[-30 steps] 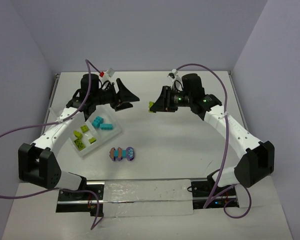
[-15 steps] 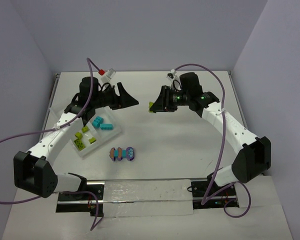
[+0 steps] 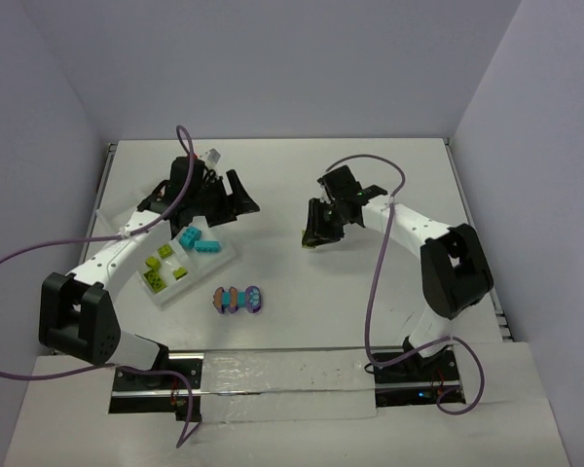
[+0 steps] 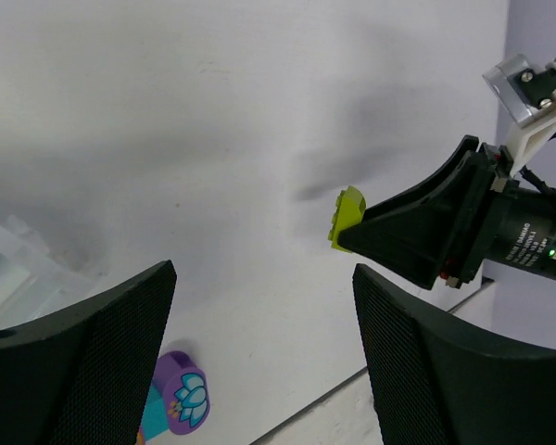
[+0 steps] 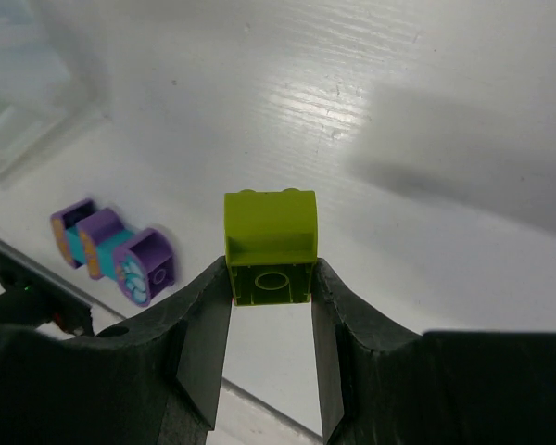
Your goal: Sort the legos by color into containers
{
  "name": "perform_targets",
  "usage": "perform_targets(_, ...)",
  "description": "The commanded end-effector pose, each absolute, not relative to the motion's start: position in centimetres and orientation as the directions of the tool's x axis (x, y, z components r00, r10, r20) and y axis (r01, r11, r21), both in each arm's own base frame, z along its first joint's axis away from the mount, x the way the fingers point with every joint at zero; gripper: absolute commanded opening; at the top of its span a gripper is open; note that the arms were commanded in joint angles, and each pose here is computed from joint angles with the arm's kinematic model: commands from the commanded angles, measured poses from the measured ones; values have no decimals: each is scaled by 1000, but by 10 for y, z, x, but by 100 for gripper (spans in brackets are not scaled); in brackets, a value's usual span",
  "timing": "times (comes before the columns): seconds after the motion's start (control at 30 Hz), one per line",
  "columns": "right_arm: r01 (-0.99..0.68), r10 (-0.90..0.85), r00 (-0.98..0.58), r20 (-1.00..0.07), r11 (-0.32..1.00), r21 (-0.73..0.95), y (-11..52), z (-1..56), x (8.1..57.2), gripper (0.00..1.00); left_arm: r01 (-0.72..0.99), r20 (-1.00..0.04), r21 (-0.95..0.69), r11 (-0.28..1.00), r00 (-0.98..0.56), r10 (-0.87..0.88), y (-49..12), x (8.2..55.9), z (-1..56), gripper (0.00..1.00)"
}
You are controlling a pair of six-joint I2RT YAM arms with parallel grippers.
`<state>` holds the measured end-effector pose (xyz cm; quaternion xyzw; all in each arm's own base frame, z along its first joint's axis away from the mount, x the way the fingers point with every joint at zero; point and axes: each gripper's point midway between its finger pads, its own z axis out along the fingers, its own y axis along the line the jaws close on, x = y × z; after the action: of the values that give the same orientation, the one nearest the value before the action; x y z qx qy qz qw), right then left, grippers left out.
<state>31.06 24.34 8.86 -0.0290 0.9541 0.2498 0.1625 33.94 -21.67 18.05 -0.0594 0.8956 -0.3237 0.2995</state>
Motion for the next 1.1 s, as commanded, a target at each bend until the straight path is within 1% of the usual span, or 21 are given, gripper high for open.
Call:
perform_targets(0.0, -150, 37, -914, -405, 894, 421, 259, 75, 328, 8, 25, -510, -571, 821, -794, -331, -205, 346, 188, 86)
perform_targets(0.07, -150, 29, -918, -396, 898, 413, 262, 65, 327, 13, 20, -508, -569, 822, -794, -333, -204, 345, 187, 87)
perform_targets(0.13, -160, 22, -920, -390, 890, 427, 270, 56, 326, 33, 42, -489, -578, 815, -817, -305, -209, 341, 184, 88)
perform_targets(0.17, -160, 20, -922, -387, 889, 428, 272, 54, 324, 36, 37, -473, -564, 825, -833, -286, -209, 339, 178, 89)
perform_targets(0.2, -164, 17, -921, -388, 889, 428, 276, 51, 324, 50, 36, -451, -554, 832, -853, -263, -213, 340, 176, 89)
perform_targets(0.23, -170, 13, -920, -391, 887, 430, 279, 52, 323, 52, 30, -438, -546, 837, -862, -254, -212, 336, 173, 89)
perform_targets(0.27, -175, 7, -921, -390, 886, 429, 282, 53, 324, 62, 25, -438, -527, 849, -864, -247, -212, 337, 173, 98)
perform_targets(0.33, -183, 8, -914, -405, 883, 432, 284, 63, 327, 79, 13, -445, -511, 860, -860, -251, -209, 338, 172, 99)
perform_targets(0.37, -188, 10, -909, -417, 882, 431, 284, 68, 329, 84, 8, -447, -505, 863, -858, -253, -208, 337, 172, 99)
perform_targets(0.47, -193, 30, -883, -469, 887, 420, 274, 88, 338, 85, -11, -448, -486, 874, -855, -260, -205, 335, 169, 99)
perform_targets(0.53, -156, 91, -856, -510, 894, 421, 251, 109, 347, 85, -27, -447, -443, 896, -860, -247, -204, 332, 161, 99)
perform_targets(0.57, -125, 121, -855, -505, 896, 426, 239, 109, 346, 85, -17, -457, -413, 911, -861, -224, -208, 329, 157, 99)
perform_targets(0.6, -99, 167, -832, -529, 893, 438, 224, 121, 352, 85, 0, -454, -399, 917, -869, -197, -217, 325, 155, 99)
perform_targets(0.7, -7, 267, -793, -548, 895, 445, 181, 128, 348, 85, 48, -444, -387, 921, -885, -140, -246, 319, 149, 99)
perform_targets(0.83, 54, 339, -720, -606, 898, 437, 141, 151, 343, 85, 99, -450, -381, 919, -888, -90, -288, 317, 139, 99)
perform_targets(0.93, 86, 365, -692, -623, 898, 431, 125, 155, 337, 85, 130, -429, -344, 930, -903, -32, -312, 317, 117, 99)
perform_targets(1.0, 89, 377, -676, -633, 894, 438, 121, 161, 333, 86, 141, -456, -308, 941, -890, -16, -319, 327, 116, 99)
perform_targets(1.07, 91, 383, -671, -635, 892, 442, 119, 162, 332, 86, 155, -458, -260, 953, -889, 20, -323, 333, 101, 98)
